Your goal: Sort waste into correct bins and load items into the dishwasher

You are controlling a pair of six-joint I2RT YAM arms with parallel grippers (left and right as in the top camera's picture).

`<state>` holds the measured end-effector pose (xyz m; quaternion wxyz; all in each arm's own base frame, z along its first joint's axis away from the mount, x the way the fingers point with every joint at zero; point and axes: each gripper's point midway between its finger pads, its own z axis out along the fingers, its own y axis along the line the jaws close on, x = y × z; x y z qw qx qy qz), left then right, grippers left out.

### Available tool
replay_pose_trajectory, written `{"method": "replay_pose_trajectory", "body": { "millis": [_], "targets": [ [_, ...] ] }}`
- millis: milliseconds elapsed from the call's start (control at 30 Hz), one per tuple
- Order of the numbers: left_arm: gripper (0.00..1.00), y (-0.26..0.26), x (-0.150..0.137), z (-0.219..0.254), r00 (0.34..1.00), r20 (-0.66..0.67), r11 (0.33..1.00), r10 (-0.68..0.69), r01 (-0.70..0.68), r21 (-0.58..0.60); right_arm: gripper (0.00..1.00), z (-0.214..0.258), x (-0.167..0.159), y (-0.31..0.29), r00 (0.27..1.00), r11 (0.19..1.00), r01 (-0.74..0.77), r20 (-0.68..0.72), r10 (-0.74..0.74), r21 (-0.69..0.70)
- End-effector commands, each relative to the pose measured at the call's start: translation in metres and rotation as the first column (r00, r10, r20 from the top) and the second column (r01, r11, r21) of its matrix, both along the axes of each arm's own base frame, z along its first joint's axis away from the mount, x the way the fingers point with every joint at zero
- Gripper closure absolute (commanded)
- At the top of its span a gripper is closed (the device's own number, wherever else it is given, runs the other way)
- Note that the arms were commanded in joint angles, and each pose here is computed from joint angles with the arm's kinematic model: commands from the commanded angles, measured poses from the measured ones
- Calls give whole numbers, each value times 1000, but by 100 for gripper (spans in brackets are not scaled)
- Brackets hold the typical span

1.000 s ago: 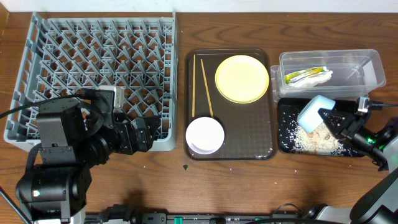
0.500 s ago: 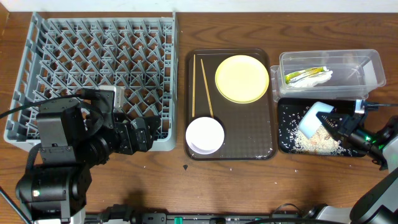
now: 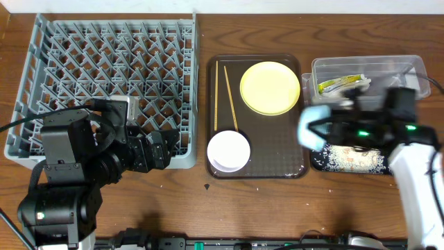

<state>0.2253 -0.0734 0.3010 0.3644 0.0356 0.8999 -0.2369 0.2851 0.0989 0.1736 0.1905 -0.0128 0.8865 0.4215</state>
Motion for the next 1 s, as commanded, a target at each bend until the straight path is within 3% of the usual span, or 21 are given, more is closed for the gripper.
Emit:
{"method": "replay_pose_trajectory", "body": {
  "millis": [0,233,433,567,600,733,967],
  "targets": [
    [2,-3,-2,8,999,25,1000,-21,21,-1,99,-30,-9,19,998,955,-6,-66,-14,-298],
    [2,-3,1,7,1000,19,1000,-21,21,-1,99,-82,-28,57,991,793,-124,-111,71,-596],
    [2,-2,12,-2,999,-49,999,23,-26,-47,98,-102,-24,89,987,779,-161,-101,126,-606],
    [2,1,22,-16,987,-140,994,75,-85,-67,82,-97,-21,89,989,786,-148,-92,116,-600],
    [3,1,26,-19,985,-156,994,79,-89,-60,71,-90,-19,88,991,790,-137,-81,110,-597],
    [5,-5,40,-24,976,-200,995,83,-90,-29,49,-54,-5,77,998,812,-62,-16,65,-581],
    [7,-37,78,-54,962,-249,974,112,-57,218,43,33,24,40,990,884,127,118,-83,-450]
  ]
}}
